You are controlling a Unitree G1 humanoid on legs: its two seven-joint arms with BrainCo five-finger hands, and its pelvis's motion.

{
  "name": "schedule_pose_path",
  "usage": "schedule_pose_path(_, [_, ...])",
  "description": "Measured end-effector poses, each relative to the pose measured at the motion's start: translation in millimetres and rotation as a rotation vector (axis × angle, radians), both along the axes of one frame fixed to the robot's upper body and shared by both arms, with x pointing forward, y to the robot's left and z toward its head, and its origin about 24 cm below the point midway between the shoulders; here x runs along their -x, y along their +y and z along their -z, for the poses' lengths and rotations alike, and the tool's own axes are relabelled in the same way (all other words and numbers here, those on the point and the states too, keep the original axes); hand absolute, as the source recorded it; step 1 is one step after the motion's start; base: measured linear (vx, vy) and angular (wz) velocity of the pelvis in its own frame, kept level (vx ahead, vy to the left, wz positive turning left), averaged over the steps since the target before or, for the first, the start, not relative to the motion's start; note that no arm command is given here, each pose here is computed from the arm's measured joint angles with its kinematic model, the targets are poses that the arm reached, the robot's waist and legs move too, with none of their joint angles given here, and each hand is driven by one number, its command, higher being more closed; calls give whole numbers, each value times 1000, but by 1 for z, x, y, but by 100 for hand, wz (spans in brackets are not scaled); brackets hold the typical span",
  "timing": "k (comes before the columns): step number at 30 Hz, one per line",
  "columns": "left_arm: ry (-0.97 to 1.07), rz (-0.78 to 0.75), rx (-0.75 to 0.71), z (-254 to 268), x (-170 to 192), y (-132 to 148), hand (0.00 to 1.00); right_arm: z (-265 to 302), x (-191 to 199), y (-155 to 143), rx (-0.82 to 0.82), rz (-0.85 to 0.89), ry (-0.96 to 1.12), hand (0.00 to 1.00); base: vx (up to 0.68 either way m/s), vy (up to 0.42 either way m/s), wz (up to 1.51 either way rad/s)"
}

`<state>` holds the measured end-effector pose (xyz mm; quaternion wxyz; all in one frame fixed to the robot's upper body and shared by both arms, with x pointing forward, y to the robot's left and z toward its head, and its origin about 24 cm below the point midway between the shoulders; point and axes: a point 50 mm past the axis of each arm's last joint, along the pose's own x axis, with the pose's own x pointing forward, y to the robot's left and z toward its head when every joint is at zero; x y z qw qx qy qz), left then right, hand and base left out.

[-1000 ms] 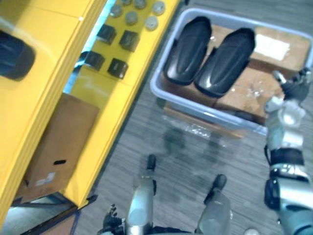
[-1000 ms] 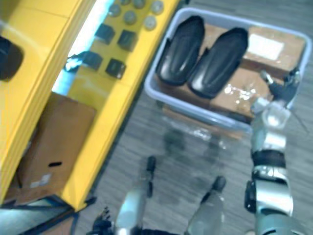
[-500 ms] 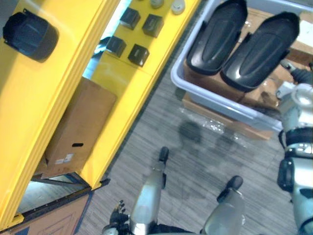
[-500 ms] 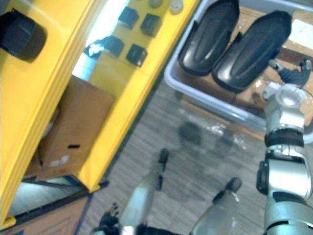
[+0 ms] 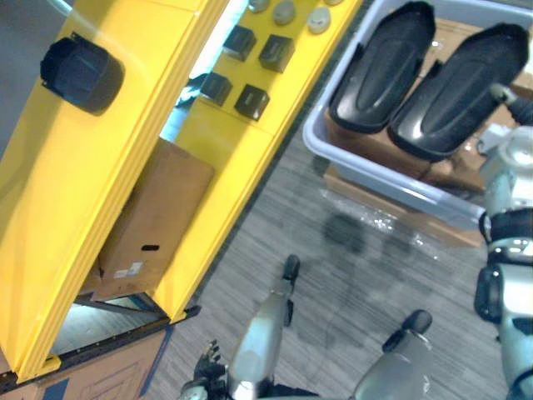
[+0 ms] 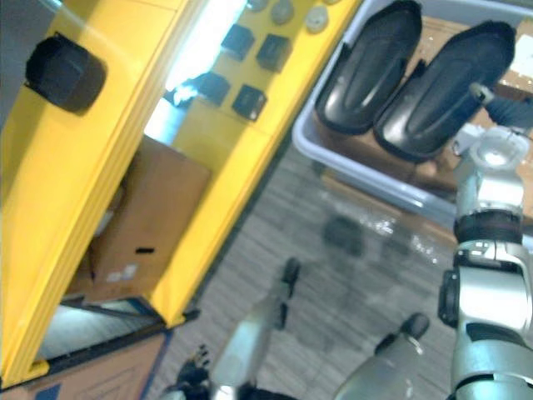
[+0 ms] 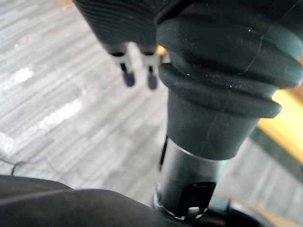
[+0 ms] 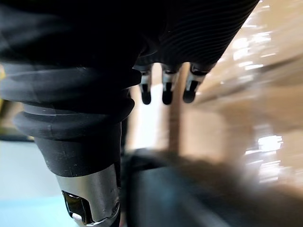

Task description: Walk over and take plastic housings, then place them on the shelf

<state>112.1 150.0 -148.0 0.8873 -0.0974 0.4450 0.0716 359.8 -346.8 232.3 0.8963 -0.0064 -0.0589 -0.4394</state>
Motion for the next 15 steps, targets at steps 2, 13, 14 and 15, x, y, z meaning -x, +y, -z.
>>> schedule_pose_path(2, [2,-11,19,0,-1,-1,0,-6,2,-6,5,39,14,0,0,0,0])
schedule_pose_path(13, [-3,13,72,1,-6,-12,0,-11,22,-41,109,215,237,100,-38,11,8])
schedule_pose_path(14, [-2,12,73,1,-5,-12,0,-12,25,-45,110,231,261,100,0,0,0])
schedule_pose_path(15, [-2,13,73,1,-6,-12,0,-12,28,-49,100,248,295,100,0,0,0])
